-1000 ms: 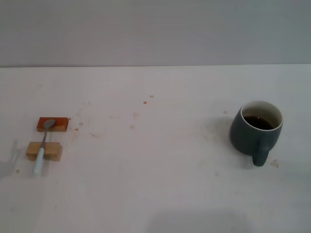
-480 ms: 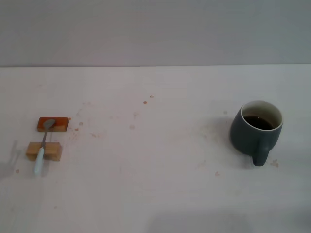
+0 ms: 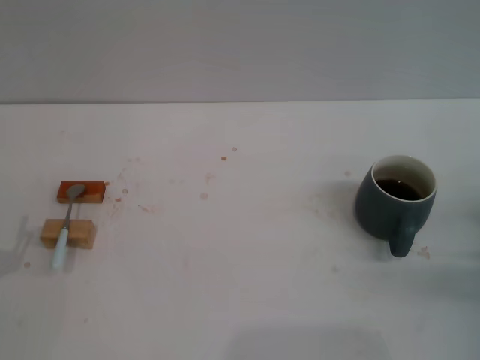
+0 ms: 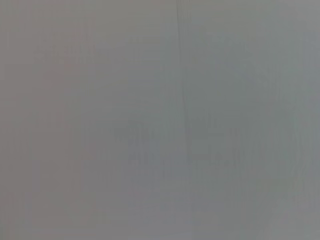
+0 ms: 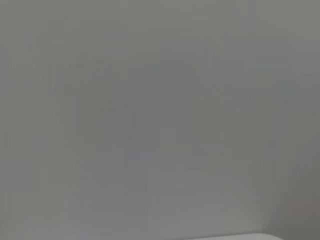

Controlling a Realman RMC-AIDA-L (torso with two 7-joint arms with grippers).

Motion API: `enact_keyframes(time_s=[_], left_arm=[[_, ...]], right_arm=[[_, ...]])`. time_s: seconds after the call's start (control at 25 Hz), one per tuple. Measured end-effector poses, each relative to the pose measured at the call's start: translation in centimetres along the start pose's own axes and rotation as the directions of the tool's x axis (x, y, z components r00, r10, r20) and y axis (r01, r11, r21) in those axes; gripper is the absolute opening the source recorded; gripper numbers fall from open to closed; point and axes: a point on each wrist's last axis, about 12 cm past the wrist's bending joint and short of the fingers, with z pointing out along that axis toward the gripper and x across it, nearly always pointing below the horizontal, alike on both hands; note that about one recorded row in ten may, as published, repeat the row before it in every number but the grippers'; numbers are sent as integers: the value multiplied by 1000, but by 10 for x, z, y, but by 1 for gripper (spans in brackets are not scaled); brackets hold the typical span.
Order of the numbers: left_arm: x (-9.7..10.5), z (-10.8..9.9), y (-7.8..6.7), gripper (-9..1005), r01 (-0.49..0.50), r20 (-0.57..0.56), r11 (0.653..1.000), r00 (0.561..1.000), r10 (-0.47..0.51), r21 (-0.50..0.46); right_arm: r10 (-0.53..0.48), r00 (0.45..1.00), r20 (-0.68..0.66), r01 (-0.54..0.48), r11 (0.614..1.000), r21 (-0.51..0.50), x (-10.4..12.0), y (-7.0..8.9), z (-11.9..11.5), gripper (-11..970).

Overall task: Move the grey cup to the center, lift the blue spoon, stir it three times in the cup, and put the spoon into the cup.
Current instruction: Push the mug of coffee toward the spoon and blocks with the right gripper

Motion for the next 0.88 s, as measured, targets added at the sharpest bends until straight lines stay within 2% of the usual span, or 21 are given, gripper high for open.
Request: enact_keyframes(time_s=[0.44, 0.88], left_arm=[[-2, 2, -1, 799, 2, 10, 1000, 1000, -2, 2], [-3, 5, -2, 798, 3, 17, 1000, 1000, -3, 8]], right_arm=[[1, 999, -49, -4, 999, -53, -3, 18, 16, -1], [8, 994, -108, -20, 994, -110, -1, 38, 21, -1]])
